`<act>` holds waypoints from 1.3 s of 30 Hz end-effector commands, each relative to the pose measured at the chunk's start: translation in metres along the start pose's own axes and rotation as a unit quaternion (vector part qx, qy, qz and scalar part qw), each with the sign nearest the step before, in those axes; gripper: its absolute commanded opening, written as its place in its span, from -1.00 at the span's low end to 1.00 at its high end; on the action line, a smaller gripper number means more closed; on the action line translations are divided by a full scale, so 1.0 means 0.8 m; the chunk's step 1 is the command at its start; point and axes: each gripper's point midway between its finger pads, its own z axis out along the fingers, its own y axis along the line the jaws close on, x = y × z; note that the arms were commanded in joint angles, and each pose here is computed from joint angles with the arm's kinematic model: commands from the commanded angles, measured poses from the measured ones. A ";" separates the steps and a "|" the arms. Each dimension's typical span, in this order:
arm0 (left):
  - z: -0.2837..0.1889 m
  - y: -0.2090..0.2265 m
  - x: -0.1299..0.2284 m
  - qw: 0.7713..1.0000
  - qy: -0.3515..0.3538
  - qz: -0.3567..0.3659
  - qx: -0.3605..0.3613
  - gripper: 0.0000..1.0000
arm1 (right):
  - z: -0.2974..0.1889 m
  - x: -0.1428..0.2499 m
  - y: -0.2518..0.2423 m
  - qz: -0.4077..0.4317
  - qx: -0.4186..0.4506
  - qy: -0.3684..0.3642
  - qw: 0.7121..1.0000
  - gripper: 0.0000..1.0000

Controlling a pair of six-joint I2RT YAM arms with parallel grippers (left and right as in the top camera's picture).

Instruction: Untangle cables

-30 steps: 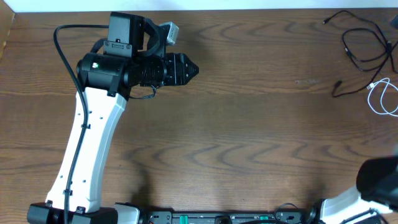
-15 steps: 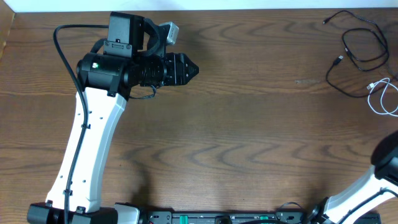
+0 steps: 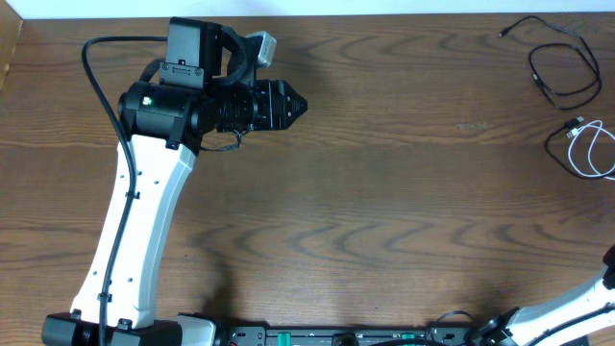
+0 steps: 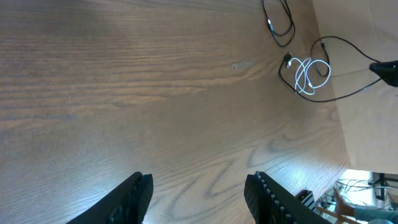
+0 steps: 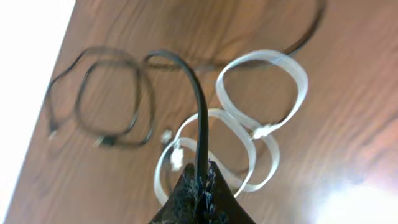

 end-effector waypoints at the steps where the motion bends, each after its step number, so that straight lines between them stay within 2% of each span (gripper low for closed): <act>1: 0.005 0.006 0.003 1.000 0.006 0.008 -0.006 0.06 | -0.019 0.025 0.035 -0.004 -0.072 0.043 0.996 -0.98; 9: 0.005 0.006 0.003 1.000 0.006 0.008 -0.006 0.06 | -0.033 0.047 0.011 0.009 -0.019 0.070 0.997 -0.98; 12: 0.005 0.006 0.003 1.000 0.006 0.008 -0.006 0.06 | -0.036 0.048 0.004 0.000 -0.004 0.070 0.998 -0.65; 14: 0.005 0.006 0.003 1.000 0.005 0.008 -0.006 0.06 | -0.039 0.047 0.004 -0.008 -0.006 0.067 0.998 -0.23; 16: 0.005 0.006 0.003 1.000 0.005 0.008 -0.006 0.06 | -0.045 0.047 0.006 -0.010 -0.007 0.064 0.998 0.04; 21: 0.005 0.008 0.003 1.000 0.004 0.008 -0.012 0.06 | -0.068 0.050 0.035 -0.040 -0.053 0.058 0.996 0.11; 25: 0.005 0.009 0.001 1.000 0.001 0.010 -0.014 0.07 | -0.101 0.070 0.096 -0.132 -0.143 0.055 0.979 0.52; 28: 0.005 0.009 -0.002 1.000 -0.003 0.012 -0.014 0.08 | -0.124 0.094 0.140 -0.192 -0.184 0.054 0.963 0.66; 30: 0.004 0.014 -0.004 1.000 -0.007 0.013 -0.026 0.19 | -0.136 0.114 0.167 -0.234 -0.200 0.054 0.950 0.74; 32: 0.004 0.024 -0.006 0.999 -0.013 0.013 -0.049 0.22 | -0.145 0.138 0.195 -0.272 -0.216 0.056 0.936 0.83; 34: 0.002 0.038 -0.010 0.996 -0.020 0.013 -0.083 0.25 | -0.150 0.160 0.218 -0.303 -0.225 0.061 0.924 0.84; 35: 0.000 0.047 -0.012 0.994 -0.025 0.013 -0.103 0.42 | -0.151 0.174 0.230 -0.318 -0.225 0.065 0.919 0.85; 36: -0.003 0.058 -0.014 0.991 -0.030 0.012 -0.129 0.46 | -0.150 0.187 0.240 -0.331 -0.224 0.069 0.914 0.85; 38: -0.010 0.078 -0.018 0.983 -0.040 0.012 -0.178 0.91 | -0.149 0.208 0.255 -0.355 -0.217 0.073 0.906 0.85; 39: -0.014 0.087 -0.019 0.979 -0.044 0.011 -0.201 0.93 | -0.148 0.219 0.262 -0.366 -0.213 0.075 0.903 0.85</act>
